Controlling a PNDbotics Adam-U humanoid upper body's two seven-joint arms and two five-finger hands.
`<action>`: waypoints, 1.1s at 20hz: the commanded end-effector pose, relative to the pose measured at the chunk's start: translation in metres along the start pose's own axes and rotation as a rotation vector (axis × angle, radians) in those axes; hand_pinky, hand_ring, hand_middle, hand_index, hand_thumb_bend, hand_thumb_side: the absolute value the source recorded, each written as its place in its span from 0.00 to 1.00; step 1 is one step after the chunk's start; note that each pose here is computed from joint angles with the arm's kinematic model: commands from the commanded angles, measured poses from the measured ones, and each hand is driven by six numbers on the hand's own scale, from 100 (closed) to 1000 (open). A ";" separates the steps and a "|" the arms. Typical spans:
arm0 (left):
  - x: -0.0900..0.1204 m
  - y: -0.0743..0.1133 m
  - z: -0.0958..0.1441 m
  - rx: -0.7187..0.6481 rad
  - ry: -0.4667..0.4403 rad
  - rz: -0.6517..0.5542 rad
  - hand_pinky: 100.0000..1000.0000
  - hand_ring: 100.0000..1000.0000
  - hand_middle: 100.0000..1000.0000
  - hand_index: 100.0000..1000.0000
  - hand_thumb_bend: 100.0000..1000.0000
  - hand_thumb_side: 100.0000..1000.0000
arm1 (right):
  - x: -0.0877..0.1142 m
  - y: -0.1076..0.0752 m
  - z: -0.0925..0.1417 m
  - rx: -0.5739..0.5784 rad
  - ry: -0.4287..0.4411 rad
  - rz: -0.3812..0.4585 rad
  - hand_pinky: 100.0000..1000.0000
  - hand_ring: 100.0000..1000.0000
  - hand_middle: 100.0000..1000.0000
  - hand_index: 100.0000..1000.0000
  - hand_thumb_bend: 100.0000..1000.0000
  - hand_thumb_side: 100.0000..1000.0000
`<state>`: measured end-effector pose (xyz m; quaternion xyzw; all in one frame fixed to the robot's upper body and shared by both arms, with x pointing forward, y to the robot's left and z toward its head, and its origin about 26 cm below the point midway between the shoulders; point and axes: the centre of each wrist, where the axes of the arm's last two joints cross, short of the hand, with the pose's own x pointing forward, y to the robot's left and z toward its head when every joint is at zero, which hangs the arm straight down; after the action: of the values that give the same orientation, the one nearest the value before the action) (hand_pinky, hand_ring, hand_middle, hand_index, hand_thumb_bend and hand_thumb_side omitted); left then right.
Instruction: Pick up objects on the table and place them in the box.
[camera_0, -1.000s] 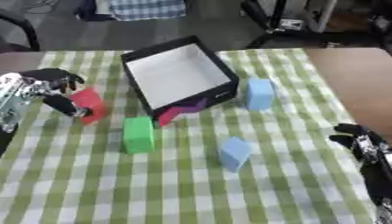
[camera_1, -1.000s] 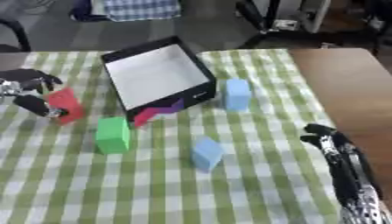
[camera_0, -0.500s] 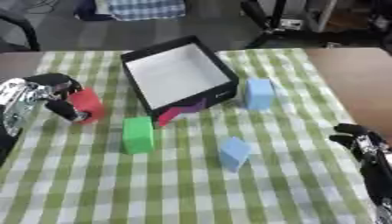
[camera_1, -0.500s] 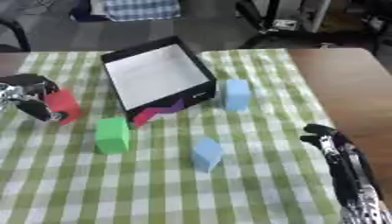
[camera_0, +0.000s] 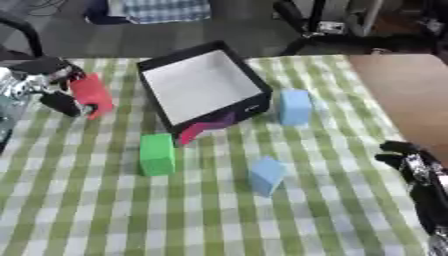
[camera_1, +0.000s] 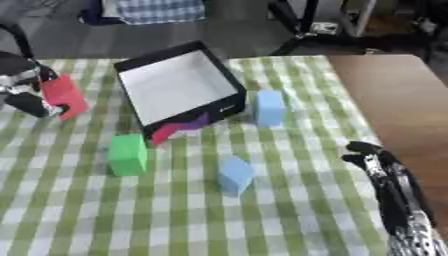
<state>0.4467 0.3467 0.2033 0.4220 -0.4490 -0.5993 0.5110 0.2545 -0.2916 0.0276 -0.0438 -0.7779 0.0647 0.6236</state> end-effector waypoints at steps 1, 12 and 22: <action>0.003 0.044 0.010 0.133 -0.008 -0.009 0.72 0.57 0.51 0.55 0.01 0.35 | 0.003 -0.003 -0.001 0.012 -0.011 0.006 0.87 0.68 0.67 0.71 0.00 0.75; 0.092 0.039 -0.036 0.114 -0.167 -0.053 0.72 0.59 0.56 0.60 0.08 0.37 | 0.005 0.003 -0.005 0.047 -0.018 -0.015 0.87 0.68 0.67 0.71 0.00 0.75; 0.118 -0.010 -0.056 -0.001 -0.193 -0.079 0.73 0.64 0.62 0.67 0.14 0.41 | 0.006 0.005 -0.007 0.063 -0.024 -0.025 0.87 0.68 0.67 0.71 0.00 0.75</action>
<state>0.4825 0.2244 0.1651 0.3688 -0.4794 -0.6578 0.4488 0.2578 -0.2830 0.0279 -0.0137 -0.7778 0.0761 0.6237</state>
